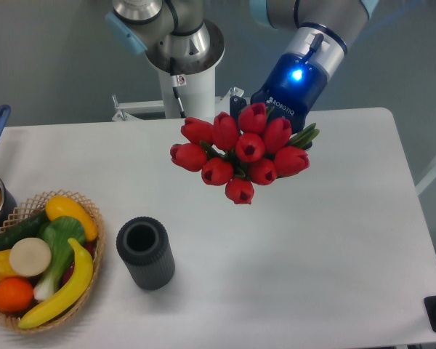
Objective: Insert the flowers into the vase
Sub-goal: 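Carry the red tulip bouquet with the gripper toward the grey vase, then lower the tulip stems into the opening of the grey vase, then push the held bouquet further down into the vase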
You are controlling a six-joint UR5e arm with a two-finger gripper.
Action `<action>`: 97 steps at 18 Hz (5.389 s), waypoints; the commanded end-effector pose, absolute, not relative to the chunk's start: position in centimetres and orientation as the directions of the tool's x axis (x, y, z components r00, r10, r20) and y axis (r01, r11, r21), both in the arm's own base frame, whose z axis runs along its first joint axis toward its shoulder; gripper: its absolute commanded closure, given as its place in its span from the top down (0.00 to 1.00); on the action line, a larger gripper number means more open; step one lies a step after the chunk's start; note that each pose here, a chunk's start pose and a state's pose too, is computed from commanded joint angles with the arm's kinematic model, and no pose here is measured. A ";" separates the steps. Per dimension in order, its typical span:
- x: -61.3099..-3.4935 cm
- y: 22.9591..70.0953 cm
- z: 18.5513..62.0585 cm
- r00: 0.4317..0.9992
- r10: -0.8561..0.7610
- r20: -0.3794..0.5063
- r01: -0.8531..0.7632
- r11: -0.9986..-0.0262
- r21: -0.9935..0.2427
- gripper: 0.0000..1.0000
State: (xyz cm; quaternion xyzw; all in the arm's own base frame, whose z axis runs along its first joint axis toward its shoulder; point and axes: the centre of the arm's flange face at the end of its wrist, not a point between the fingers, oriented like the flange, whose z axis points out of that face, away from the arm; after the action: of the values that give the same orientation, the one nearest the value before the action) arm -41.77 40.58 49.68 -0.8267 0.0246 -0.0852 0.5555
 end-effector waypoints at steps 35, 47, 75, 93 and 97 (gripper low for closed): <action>-36.1 51.5 45.8 0.866 -0.500 0.010 -0.053 -0.113 -0.992 0.22; -35.0 52.7 42.1 0.832 -0.555 -0.001 -0.031 -0.045 -0.998 0.22; -33.9 52.3 35.5 0.817 -0.562 0.130 0.089 -0.100 -0.991 0.22; -34.3 51.6 30.6 0.822 -0.550 0.150 0.106 -0.110 -0.988 0.23; -34.4 51.6 29.5 0.822 -0.551 0.145 0.102 -0.108 -0.989 0.23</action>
State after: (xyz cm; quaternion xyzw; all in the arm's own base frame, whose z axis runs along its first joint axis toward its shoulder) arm -34.38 51.61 29.52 -0.7003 0.1602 -0.2520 0.6484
